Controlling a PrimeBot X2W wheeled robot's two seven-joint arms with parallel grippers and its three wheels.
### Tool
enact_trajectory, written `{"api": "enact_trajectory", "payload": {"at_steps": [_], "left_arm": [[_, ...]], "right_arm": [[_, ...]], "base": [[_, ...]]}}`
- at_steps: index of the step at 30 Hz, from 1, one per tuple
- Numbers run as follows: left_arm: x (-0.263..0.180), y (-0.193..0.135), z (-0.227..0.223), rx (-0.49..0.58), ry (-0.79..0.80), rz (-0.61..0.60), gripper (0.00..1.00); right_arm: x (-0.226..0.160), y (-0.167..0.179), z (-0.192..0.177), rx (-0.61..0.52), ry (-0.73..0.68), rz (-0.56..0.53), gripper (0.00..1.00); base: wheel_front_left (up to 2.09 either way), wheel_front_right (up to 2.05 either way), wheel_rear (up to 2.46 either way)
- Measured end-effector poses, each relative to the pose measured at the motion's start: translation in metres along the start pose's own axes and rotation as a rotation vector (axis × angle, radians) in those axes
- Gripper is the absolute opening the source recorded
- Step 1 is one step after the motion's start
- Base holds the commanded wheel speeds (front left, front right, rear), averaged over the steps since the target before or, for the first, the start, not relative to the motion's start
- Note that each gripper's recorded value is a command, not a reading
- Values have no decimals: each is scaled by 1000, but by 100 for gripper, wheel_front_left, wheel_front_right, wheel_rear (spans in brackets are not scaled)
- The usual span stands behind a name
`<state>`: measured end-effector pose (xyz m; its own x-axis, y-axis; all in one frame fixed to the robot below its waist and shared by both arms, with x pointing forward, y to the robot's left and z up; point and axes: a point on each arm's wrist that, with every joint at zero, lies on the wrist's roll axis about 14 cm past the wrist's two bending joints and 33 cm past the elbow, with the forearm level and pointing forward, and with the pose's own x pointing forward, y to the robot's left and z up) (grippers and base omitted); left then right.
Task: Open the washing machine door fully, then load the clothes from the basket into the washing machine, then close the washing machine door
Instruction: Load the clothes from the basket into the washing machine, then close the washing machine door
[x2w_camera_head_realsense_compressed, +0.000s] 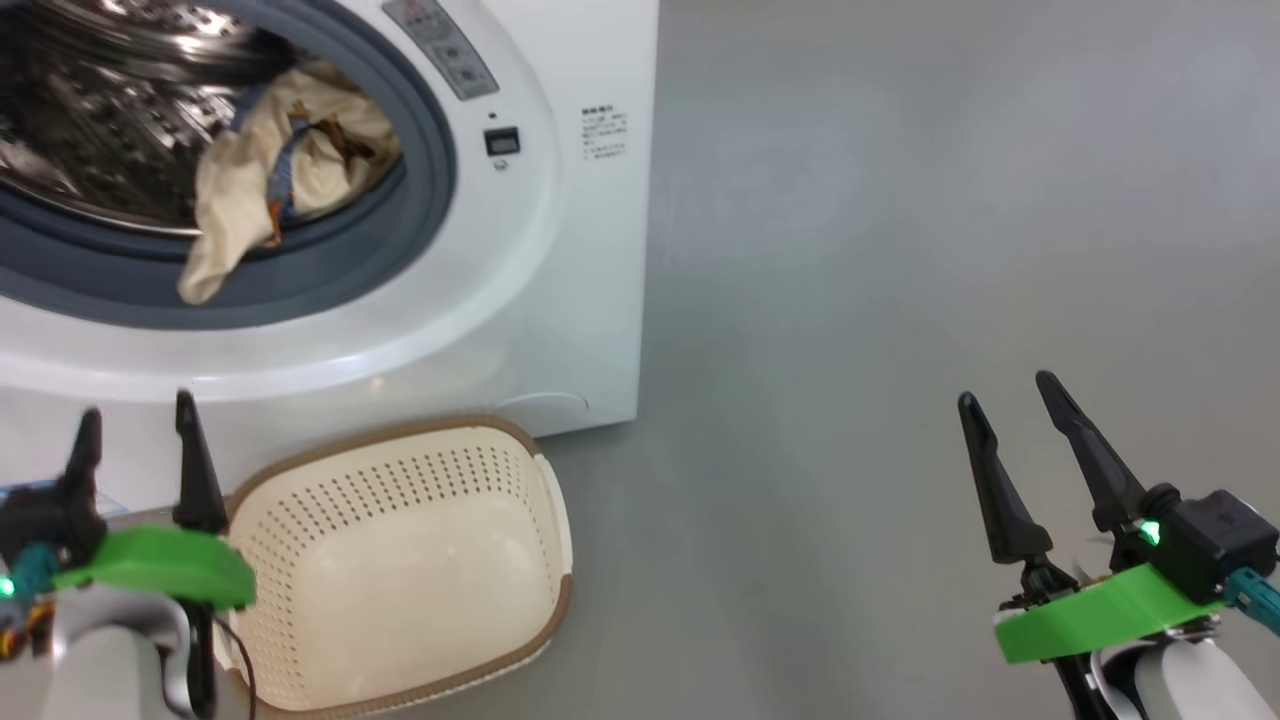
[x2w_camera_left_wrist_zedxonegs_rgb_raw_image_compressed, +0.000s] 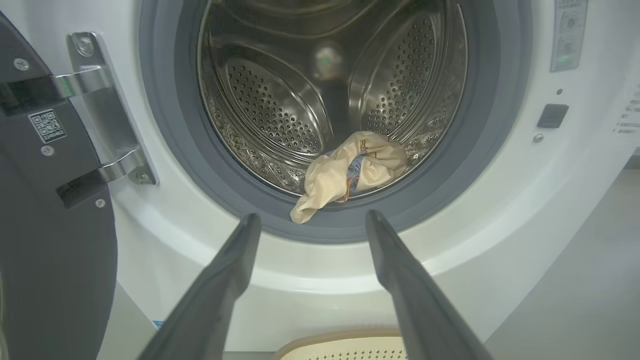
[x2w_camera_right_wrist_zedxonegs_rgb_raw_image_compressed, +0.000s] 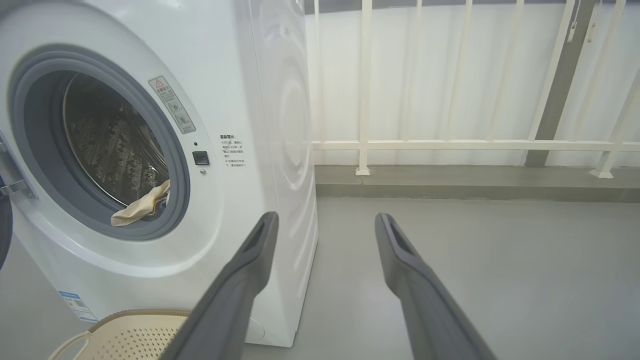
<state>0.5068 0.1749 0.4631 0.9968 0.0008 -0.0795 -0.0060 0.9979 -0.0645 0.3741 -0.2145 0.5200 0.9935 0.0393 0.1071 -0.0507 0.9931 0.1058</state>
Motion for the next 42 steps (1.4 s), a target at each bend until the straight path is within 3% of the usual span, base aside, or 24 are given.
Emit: {"api": "enact_trajectory", "payload": {"at_steps": [22, 42], "left_arm": [[-105, 21, 5, -4, -61, 29, 100], [-110, 14, 8, -15, -77, 16, 100]], "right_arm": [[-41, -1, 6, 6, -13, -17, 100], [-44, -5, 8, -2, -18, -32, 100]], "base": [[0, 0, 0], [0, 0, 0]]}}
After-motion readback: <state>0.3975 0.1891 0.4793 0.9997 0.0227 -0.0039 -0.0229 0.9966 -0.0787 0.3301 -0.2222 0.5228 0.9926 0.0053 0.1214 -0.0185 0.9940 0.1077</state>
